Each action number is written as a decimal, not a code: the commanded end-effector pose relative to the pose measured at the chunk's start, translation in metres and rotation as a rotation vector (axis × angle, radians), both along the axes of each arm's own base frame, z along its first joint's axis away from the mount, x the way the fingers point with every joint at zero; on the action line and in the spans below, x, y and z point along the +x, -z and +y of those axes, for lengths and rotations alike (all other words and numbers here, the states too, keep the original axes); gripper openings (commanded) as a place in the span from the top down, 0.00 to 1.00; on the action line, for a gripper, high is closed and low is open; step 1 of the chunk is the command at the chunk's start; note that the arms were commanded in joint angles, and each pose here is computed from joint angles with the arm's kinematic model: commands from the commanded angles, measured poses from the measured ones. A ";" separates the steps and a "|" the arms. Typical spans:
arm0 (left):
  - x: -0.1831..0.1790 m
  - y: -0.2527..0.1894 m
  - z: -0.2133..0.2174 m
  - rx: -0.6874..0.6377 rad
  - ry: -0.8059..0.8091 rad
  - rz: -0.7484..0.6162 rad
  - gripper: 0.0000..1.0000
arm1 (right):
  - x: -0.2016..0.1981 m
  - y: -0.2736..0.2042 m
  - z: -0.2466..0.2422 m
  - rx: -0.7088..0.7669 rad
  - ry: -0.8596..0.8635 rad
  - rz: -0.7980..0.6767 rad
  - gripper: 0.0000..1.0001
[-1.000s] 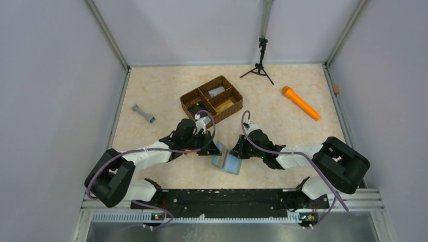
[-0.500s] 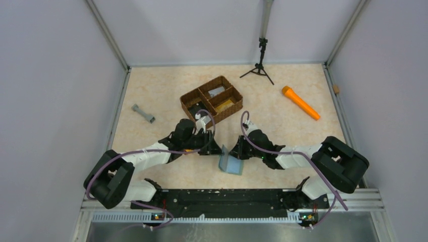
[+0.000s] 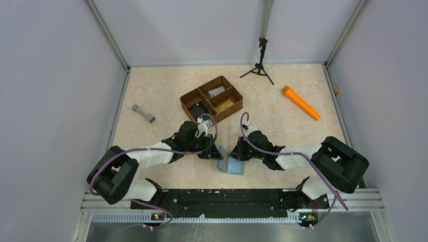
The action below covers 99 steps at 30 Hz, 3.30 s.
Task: Take the credit cards out of the card holder
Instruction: Remove the credit card from the card holder.
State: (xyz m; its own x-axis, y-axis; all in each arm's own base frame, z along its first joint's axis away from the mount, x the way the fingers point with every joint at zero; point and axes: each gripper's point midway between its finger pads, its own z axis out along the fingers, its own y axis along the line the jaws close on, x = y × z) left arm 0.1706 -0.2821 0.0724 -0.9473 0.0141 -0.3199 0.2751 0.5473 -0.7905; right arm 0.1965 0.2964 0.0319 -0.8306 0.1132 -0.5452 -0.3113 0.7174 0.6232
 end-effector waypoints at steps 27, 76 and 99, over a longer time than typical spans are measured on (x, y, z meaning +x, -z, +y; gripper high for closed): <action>0.005 -0.040 -0.013 -0.106 0.020 -0.089 1.00 | -0.017 0.010 0.001 -0.004 -0.052 0.017 0.88; 0.008 0.020 -0.014 0.130 -0.013 -0.003 1.00 | -0.033 -0.001 -0.021 -0.054 -0.017 -0.003 0.73; 0.024 0.000 0.044 0.520 -0.122 -0.069 1.00 | -0.036 -0.050 -0.059 0.189 0.086 -0.004 0.06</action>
State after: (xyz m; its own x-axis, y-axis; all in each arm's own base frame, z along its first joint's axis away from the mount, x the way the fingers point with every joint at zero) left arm 0.1975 -0.2619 0.0765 -0.9312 0.0355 -0.3628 0.2332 0.8230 -0.5180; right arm 0.1603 0.2232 0.0656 -0.8092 0.2544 -0.5296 -0.2264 0.6968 0.6806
